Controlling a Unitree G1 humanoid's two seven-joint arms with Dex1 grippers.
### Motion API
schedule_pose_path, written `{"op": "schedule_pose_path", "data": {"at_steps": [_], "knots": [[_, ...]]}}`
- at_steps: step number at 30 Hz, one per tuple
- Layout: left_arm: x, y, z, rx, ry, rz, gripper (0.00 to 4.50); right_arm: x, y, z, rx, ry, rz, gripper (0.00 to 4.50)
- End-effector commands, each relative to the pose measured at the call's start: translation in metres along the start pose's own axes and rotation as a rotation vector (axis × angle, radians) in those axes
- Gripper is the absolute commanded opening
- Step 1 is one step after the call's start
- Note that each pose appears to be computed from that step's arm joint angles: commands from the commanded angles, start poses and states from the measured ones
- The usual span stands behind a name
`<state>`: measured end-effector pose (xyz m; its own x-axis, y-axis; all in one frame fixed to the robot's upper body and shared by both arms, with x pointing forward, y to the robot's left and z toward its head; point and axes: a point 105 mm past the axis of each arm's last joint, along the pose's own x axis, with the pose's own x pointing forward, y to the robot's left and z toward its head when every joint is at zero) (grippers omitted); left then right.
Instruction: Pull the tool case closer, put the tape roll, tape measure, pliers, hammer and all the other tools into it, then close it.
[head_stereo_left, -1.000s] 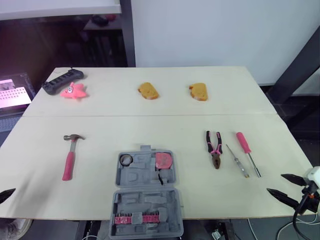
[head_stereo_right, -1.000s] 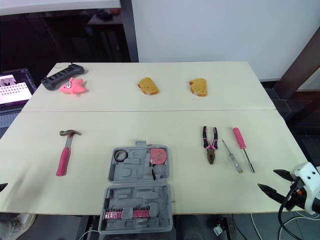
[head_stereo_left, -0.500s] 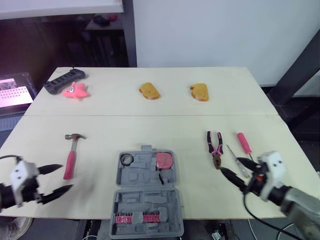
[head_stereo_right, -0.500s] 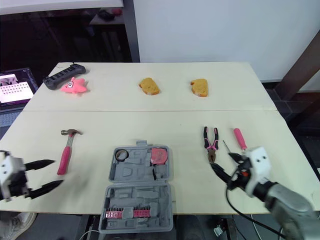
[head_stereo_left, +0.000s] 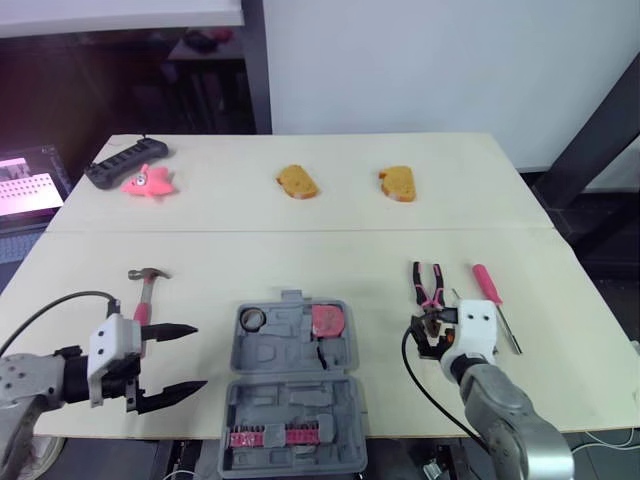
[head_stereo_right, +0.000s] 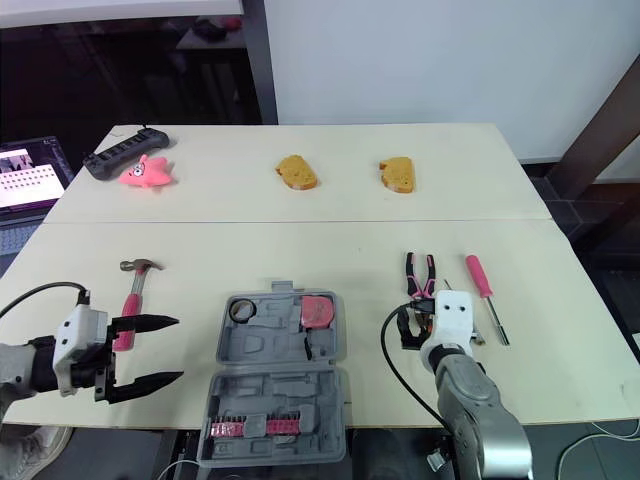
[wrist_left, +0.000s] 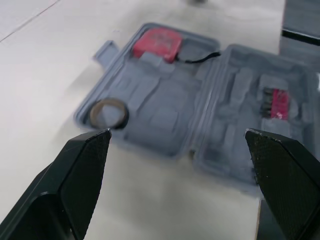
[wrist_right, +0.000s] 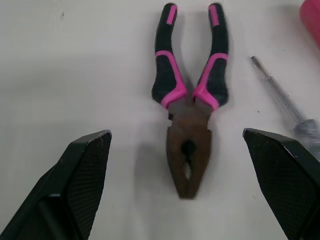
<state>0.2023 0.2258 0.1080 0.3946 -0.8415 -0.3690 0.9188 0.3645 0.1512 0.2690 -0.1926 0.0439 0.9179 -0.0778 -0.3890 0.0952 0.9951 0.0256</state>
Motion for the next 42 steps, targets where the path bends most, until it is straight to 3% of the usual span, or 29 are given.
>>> {"op": "schedule_pose_path", "data": {"at_steps": [1,6,7,10,14,15,24,27,29,32,35,42], "knots": [[0.003,-0.006,0.004,0.019,0.005,-0.043,4.50,0.009,-0.010,-0.001,-0.006,0.003,-0.062,4.47],[0.006,-0.006,0.012,0.029,-0.021,-0.056,4.50,0.018,-0.016,-0.008,0.019,0.040,-0.088,4.47],[0.006,-0.006,0.013,0.025,-0.026,-0.057,4.50,0.019,-0.015,-0.008,0.031,0.043,-0.077,4.22],[0.007,-0.008,0.014,0.008,-0.030,-0.068,4.50,0.020,-0.011,-0.007,0.040,0.038,-0.057,3.15],[0.008,-0.009,0.014,-0.011,-0.030,-0.073,4.50,0.022,-0.005,-0.006,0.040,0.036,-0.032,1.16],[0.008,-0.009,0.014,-0.014,-0.030,-0.073,4.50,0.022,-0.005,-0.006,0.040,0.036,-0.033,0.97],[0.011,-0.001,0.028,0.006,-0.180,-0.020,4.50,0.009,0.008,0.031,-0.131,-0.110,0.092,0.98],[0.011,-0.001,0.031,0.007,-0.208,-0.041,4.50,-0.009,0.029,0.069,-0.225,-0.228,0.251,0.98],[0.008,-0.002,0.030,-0.026,-0.195,-0.077,4.50,-0.029,0.061,0.094,-0.314,-0.272,0.483,0.98],[0.001,-0.001,0.028,-0.049,-0.187,-0.120,4.50,-0.067,0.105,0.098,-0.499,-0.181,0.875,0.98],[-0.003,0.002,0.020,-0.062,-0.168,-0.135,4.50,-0.090,0.123,0.090,-0.662,-0.030,1.107,0.98],[-0.012,0.003,0.005,-0.047,-0.119,-0.165,4.50,-0.090,0.151,0.070,-0.957,0.256,1.268,0.98]]}}
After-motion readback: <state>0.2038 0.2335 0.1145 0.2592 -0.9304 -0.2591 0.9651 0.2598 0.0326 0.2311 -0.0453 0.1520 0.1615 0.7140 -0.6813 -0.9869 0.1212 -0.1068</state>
